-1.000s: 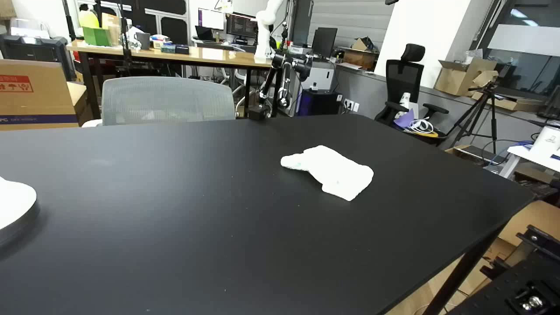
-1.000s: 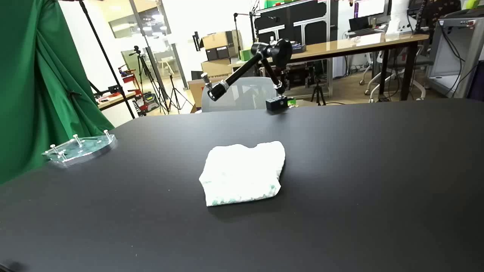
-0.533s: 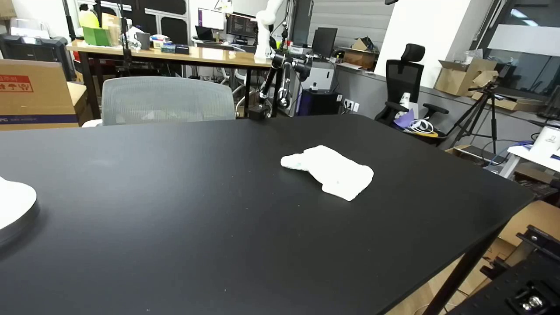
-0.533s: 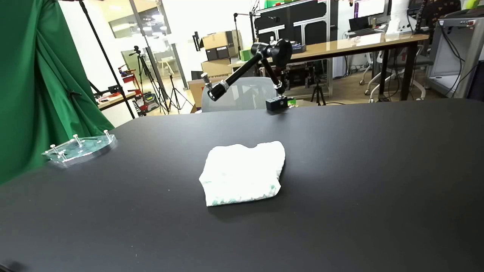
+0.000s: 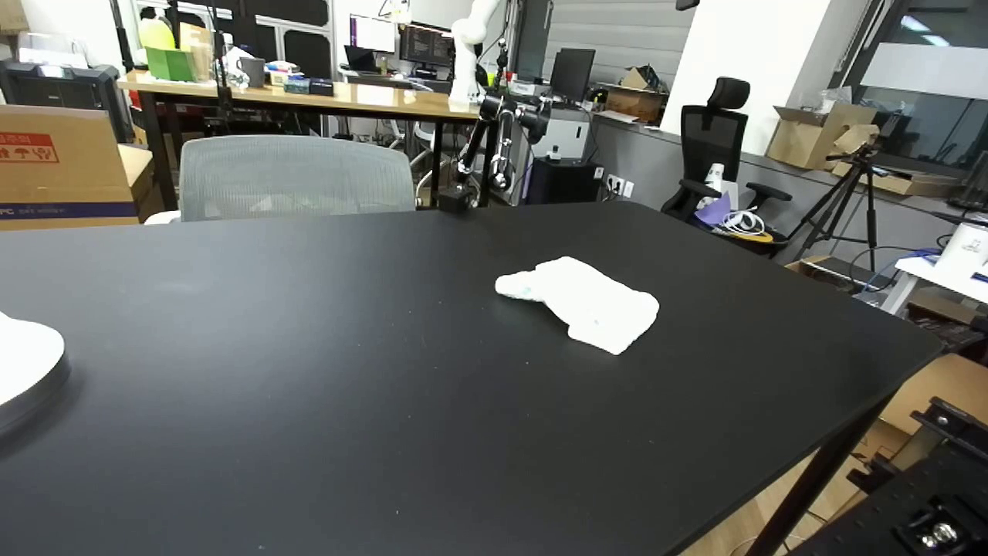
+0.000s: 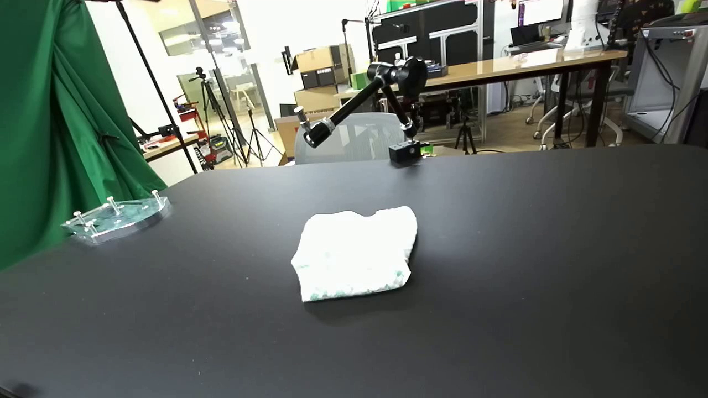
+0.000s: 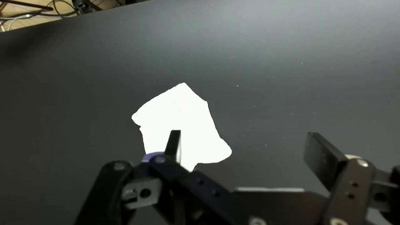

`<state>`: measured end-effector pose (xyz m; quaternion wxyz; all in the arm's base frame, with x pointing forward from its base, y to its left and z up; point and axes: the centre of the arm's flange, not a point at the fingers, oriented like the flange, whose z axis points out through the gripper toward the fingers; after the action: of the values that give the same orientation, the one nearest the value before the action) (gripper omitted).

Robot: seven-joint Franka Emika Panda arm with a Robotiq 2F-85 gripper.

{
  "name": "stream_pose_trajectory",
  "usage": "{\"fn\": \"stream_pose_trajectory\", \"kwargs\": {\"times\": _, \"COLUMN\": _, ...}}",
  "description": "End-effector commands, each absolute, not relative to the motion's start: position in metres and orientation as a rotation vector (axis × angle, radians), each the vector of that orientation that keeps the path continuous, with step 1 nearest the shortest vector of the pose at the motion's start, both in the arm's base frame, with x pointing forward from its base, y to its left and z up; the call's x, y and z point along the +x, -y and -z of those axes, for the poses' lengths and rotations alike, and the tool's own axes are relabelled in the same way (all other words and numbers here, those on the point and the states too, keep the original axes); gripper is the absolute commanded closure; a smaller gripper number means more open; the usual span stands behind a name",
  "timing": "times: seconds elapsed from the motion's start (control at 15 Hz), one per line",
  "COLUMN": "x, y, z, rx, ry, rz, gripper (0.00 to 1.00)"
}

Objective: Hang the cloth on the stand

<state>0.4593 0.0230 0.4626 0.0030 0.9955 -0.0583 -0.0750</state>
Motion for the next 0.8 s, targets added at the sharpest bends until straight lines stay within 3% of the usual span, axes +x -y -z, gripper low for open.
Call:
{"fn": "stream_pose_trajectory", "kwargs": {"times": 0.0, "x": 0.473, "y": -0.023, "z": -0.45, "rx": 3.043, "ry": 0.181, "rz": 0.096, "gripper": 0.0}}
{"fn": "stream_pose_trajectory", "kwargs": {"times": 0.4, "x": 0.497, "y": -0.022, "z": -0.389, "rx": 2.941, "ry": 0.057, "rz": -0.237, "gripper": 0.0}}
{"fn": "stream_pose_trajectory", "kwargs": {"times": 0.73, "x": 0.482, "y": -0.021, "z": -0.327, "rx": 2.952, "ry": 0.029, "rz": -0.191, "gripper": 0.0}}
